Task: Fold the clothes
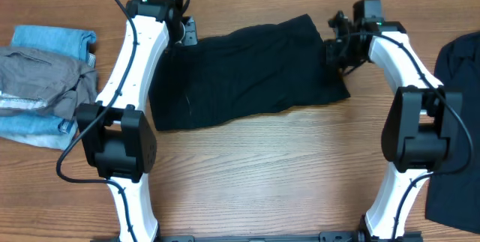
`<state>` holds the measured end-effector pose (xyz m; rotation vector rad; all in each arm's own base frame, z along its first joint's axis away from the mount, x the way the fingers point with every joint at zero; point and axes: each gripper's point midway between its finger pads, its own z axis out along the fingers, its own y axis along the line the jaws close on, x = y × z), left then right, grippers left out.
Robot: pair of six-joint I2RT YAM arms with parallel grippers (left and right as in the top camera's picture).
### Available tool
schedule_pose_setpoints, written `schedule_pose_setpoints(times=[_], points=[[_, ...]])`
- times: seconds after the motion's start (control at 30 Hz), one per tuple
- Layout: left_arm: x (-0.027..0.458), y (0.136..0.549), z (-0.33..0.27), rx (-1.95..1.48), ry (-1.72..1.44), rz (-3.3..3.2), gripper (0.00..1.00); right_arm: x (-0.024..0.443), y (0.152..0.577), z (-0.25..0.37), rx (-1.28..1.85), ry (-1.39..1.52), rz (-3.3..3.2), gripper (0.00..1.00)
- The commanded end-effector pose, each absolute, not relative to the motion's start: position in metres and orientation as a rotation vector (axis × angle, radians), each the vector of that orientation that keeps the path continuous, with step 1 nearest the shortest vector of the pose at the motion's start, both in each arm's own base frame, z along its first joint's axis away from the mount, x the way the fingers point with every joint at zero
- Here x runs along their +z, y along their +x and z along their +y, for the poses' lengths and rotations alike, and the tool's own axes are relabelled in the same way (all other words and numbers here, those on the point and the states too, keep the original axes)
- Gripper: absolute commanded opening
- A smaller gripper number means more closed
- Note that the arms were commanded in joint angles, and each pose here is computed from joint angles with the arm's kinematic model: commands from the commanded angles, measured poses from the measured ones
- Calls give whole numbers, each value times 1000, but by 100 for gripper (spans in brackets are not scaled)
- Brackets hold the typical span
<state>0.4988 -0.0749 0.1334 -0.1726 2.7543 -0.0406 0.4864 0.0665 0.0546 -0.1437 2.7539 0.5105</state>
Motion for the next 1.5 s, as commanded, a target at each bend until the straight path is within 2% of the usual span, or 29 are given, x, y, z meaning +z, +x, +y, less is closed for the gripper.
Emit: schedule_pose_setpoints(times=[0.0,0.17,0.27,0.37,0.5,0.63,0.8,0.83,0.9,0.93,0.97,1.0,1.03,1.07,1.1,1.23,1.33,1.37,1.47], points=[[101,492,-102,-187,-149,2832,4,76,502,118,598,-290,2625,4],[78,500,-123,-312,-173,2834,4,63,519,168,571,-428,2522,4],[38,504,-135,-306,-147,2875,4,34,529,185,578,-465,2493,4],[9,507,-132,-274,-155,2898,4,7,546,177,479,-438,2475,4],[-9,518,-99,-53,-188,2873,4,-2,574,151,286,-364,2419,4],[-6,527,-66,149,-126,2831,4,5,597,105,124,-258,2369,4],[1,535,-58,156,-88,2808,4,15,613,66,92,-176,2315,4],[10,542,-59,154,-63,2786,4,21,618,60,87,-163,2292,4],[62,558,-62,133,-70,2719,5,37,625,50,78,-143,2276,7],[83,561,-63,126,-72,2697,7,46,624,49,79,-134,2278,12],[106,564,-63,115,-83,2668,12,56,620,48,81,-129,2292,17],[129,563,-63,103,-118,2650,28,67,609,47,95,-100,2336,20],[142,556,-62,87,-161,2660,61,74,597,46,114,-52,2381,21],[148,547,-63,71,-193,2686,87,82,585,45,133,6,2421,21],[145,534,-69,22,-187,2744,95,88,564,39,149,86,2495,21],[123,510,-82,-50,-162,2871,98,66,495,17,195,334,2777,39],[106,500,-82,-34,-160,2924,98,51,458,12,297,413,2922,58],[99,496,-81,-27,-160,2944,98,46,448,11,333,439,2957,67],[84,491,-80,-17,-161,2975,99,32,428,21,433,463,3015,70]])
